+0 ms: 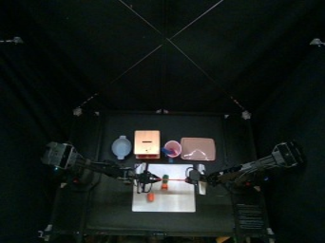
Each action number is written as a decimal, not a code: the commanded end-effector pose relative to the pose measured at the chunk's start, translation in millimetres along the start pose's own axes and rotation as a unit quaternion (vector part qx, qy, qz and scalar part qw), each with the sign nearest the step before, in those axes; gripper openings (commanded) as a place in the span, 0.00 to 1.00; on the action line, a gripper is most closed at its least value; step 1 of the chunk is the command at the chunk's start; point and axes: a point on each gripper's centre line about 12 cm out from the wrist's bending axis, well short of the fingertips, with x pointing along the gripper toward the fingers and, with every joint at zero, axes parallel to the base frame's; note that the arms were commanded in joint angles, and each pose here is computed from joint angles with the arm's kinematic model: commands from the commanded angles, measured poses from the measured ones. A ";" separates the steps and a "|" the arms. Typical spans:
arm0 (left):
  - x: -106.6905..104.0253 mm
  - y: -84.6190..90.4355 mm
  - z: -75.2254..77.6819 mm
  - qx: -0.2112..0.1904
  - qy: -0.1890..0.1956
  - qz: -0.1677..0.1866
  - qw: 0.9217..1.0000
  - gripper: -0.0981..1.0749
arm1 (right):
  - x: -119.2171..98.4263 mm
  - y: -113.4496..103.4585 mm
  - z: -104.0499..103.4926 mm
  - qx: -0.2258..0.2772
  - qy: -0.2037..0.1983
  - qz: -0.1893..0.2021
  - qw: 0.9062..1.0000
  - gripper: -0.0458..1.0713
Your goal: Drop knife
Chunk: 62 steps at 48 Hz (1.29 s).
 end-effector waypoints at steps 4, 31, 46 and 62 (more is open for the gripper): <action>-2.6 2.9 10.5 0.002 -0.019 0.005 1.000 0.45 | -5.2 -1.6 4.4 0.005 -0.009 -0.001 1.000 0.24; -7.3 11.0 20.2 -0.011 -0.078 0.037 0.996 0.74 | -12.2 -5.2 7.5 0.033 -0.009 -0.010 0.999 0.24; -16.6 16.2 20.2 -0.021 -0.114 0.063 0.991 0.75 | -37.8 -10.9 6.8 0.169 0.004 0.004 0.986 0.24; -21.2 22.7 14.1 -0.028 -0.125 0.084 0.988 0.75 | -52.5 -7.5 -11.8 0.411 0.077 0.027 0.908 0.25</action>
